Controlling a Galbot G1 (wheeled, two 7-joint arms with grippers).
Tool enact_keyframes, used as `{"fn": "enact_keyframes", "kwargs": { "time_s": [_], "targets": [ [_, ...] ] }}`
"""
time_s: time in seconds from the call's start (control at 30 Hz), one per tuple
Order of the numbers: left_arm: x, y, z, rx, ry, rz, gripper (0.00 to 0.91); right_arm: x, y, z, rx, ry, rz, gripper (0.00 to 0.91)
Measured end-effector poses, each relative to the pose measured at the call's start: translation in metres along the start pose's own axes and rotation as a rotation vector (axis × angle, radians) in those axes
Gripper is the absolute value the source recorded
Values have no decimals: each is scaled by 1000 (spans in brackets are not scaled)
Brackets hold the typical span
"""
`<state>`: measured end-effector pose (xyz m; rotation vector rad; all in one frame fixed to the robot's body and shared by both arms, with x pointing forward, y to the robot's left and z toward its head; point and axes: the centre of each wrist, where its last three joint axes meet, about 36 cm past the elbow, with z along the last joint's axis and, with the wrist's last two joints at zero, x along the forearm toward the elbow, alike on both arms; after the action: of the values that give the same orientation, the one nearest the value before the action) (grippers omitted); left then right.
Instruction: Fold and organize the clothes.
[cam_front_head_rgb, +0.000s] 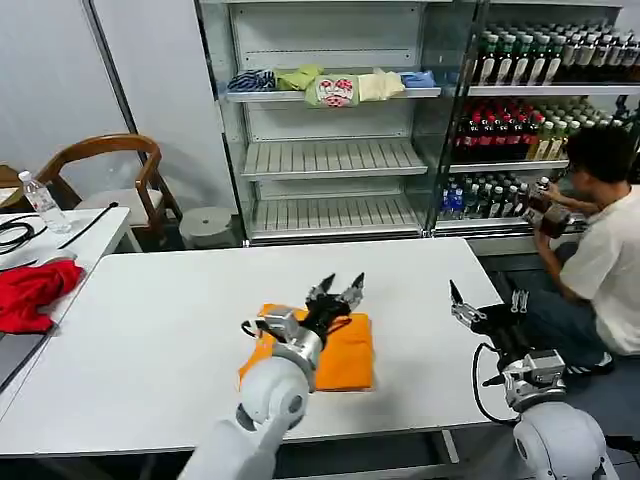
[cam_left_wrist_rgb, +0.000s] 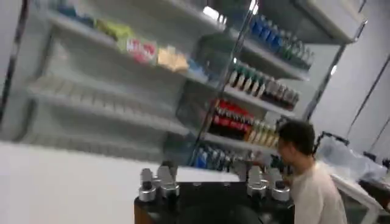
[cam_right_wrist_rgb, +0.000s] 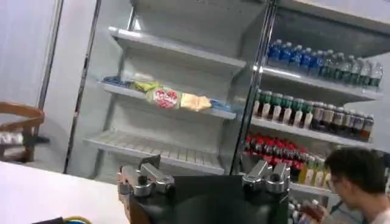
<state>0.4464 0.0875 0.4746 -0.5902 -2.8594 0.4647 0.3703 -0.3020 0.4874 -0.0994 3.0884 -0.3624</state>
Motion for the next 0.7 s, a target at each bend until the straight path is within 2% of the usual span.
{"fn": "enact_keyframes", "kwargs": {
  "time_s": [0.1,0.2,0.37,0.53,0.7],
  "targets": [
    [8,36,-6,-94,-53,-44,907,-5,2,1,0,-4,3,907],
    [22,86,-10,-218,-101,-113,907,-11,6,3,0,-9,5,907],
    [53,163,-15,-378,-118,-236,907,-24,13,13,-6,3,7,907],
    [77,203,-20,-479,-132,-292,907,-41,22,23,8,11,12,907],
    [89,223,-21,-564,-146,-321,907,-56,27,35,34,4,1,907]
  ]
}}
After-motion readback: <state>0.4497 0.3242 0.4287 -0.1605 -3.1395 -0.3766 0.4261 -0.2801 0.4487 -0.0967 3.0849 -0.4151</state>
